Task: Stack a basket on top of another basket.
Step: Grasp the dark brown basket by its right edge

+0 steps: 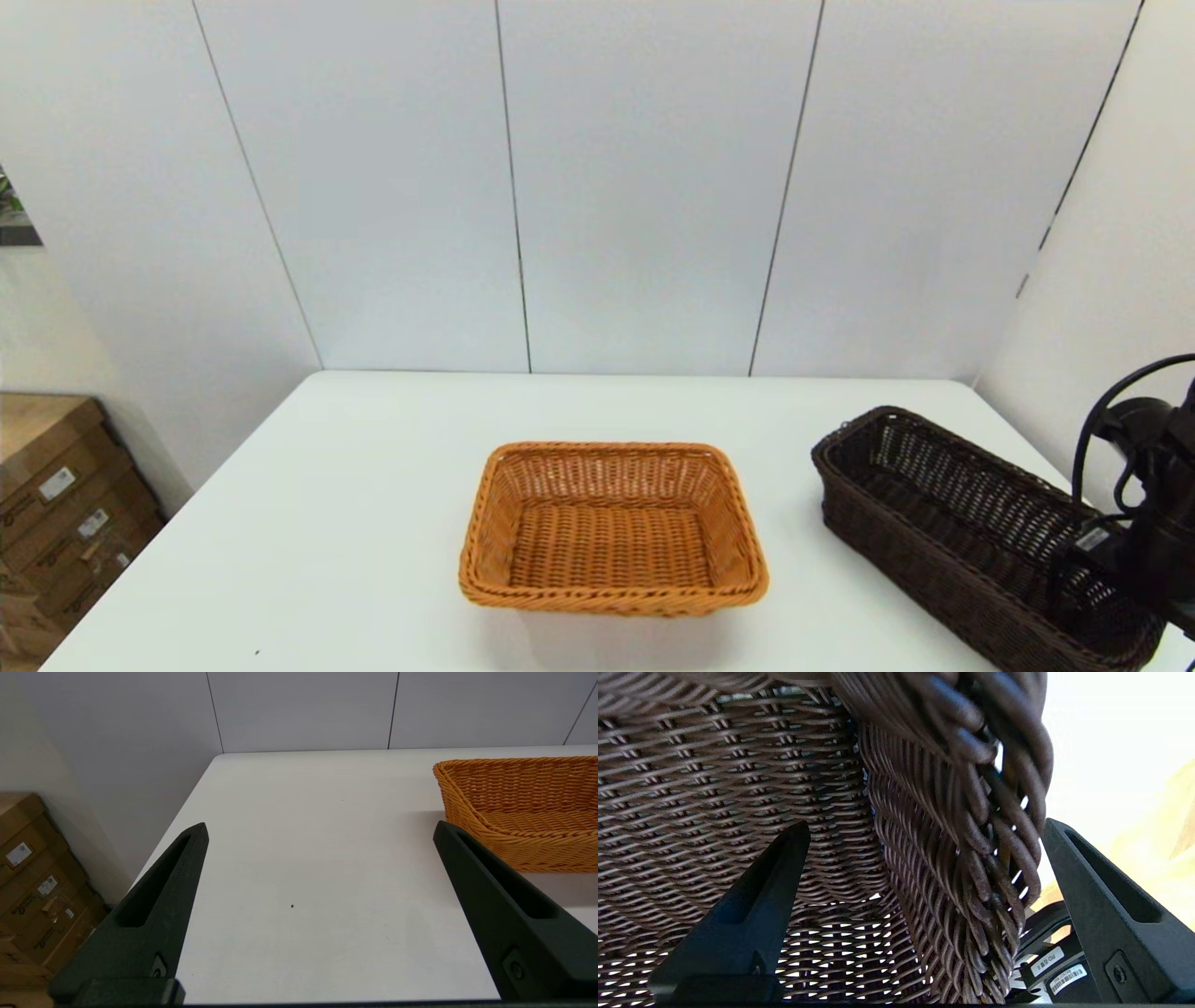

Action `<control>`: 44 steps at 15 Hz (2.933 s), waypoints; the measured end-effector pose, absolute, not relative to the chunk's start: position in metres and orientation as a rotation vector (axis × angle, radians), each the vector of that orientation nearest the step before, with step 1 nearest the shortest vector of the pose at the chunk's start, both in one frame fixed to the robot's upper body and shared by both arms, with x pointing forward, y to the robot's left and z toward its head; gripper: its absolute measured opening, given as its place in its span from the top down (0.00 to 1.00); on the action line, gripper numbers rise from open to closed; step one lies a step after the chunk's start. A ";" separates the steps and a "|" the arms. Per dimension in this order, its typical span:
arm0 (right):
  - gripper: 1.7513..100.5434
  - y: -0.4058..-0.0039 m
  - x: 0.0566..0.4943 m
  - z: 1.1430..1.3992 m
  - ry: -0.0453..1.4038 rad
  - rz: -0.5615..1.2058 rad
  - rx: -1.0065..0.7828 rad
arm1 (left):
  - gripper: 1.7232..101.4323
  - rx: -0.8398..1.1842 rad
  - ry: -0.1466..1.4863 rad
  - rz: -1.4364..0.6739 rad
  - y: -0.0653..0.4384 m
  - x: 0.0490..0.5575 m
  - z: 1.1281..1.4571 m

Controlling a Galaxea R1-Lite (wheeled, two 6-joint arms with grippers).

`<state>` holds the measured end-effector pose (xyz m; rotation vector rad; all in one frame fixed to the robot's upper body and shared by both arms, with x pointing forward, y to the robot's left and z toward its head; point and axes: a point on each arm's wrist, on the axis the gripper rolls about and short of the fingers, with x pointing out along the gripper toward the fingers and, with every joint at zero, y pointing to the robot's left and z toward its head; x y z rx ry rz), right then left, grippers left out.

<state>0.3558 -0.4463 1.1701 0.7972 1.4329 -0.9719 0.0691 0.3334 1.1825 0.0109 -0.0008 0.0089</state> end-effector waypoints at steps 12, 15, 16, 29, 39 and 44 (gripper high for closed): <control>0.03 -0.457 0.358 1.175 1.422 -0.888 0.865 | 0.04 0.011 -0.001 0.009 0.333 0.069 1.182; 0.03 -0.460 0.357 1.173 1.432 -0.884 0.861 | 0.04 0.011 -0.001 0.009 0.333 0.069 1.182; 0.03 -0.461 0.357 1.172 1.436 -0.882 0.861 | 0.04 0.010 -0.001 0.009 0.333 0.069 1.182; 0.03 -0.464 0.358 1.162 1.483 -0.862 0.832 | 0.04 0.010 -0.001 0.009 0.333 0.069 1.182; 0.67 -0.465 0.358 1.162 1.482 -0.866 0.834 | 0.04 0.011 -0.001 0.009 0.333 0.069 1.182; 0.84 -0.466 0.359 1.165 1.465 -0.863 0.839 | 0.04 0.011 -0.001 0.009 0.333 0.069 1.182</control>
